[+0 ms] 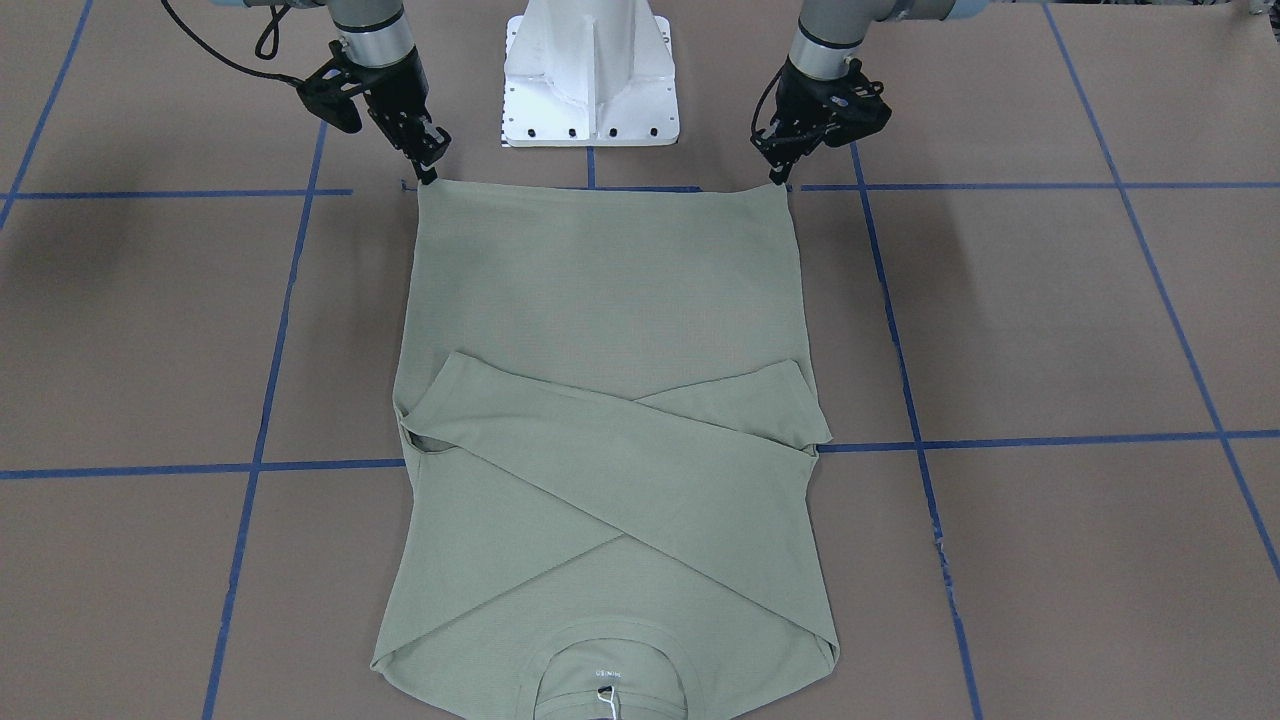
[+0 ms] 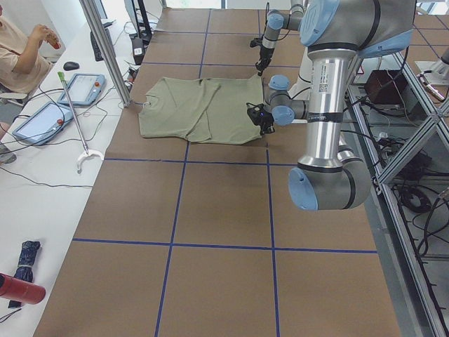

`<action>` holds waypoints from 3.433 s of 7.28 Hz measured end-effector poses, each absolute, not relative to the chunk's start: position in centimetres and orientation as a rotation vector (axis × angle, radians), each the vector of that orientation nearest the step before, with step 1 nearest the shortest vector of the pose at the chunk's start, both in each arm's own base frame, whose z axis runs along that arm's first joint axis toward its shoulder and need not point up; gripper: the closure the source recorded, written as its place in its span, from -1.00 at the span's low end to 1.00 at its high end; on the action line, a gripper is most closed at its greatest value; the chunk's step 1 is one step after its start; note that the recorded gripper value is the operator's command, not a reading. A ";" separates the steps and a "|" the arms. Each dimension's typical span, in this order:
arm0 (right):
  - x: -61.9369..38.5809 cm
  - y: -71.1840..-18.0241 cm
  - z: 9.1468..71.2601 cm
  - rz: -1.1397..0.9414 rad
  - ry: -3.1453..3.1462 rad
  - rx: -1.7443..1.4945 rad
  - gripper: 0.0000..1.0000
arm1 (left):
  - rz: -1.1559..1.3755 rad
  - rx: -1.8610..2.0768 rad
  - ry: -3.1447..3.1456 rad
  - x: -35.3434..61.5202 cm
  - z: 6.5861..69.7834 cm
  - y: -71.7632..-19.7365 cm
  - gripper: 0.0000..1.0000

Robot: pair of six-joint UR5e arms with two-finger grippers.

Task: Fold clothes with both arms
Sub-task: 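Grasp both hem corners nearest the robot with both grippers, then lift the hem with both grippers and fold it up toward the collar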

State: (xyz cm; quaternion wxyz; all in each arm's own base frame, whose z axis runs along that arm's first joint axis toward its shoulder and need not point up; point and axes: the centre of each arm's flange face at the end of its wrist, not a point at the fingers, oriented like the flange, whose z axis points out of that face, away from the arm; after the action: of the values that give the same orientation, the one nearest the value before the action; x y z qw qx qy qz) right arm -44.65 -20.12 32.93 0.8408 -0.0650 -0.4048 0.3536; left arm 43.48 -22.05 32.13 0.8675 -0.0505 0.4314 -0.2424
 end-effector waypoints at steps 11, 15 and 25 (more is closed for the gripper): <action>-38.4 -36.9 29.5 0.652 -0.846 0.052 1.00 | -0.421 0.151 0.961 40.8 22.8 -34.4 1.00; -38.4 -58.2 30.0 0.608 -0.663 0.183 1.00 | -0.515 0.325 0.895 40.4 29.8 -50.4 1.00; -43.9 -66.6 33.6 0.604 -0.668 0.214 0.33 | -0.599 0.511 0.942 42.6 33.3 -60.1 0.55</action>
State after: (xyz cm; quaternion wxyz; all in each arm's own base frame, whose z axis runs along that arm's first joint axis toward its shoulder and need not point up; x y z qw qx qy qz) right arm -43.92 -66.57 33.63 0.8949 0.1034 -0.3220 0.2912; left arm 42.59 -60.07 33.35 0.8176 0.2398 0.4419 -0.2808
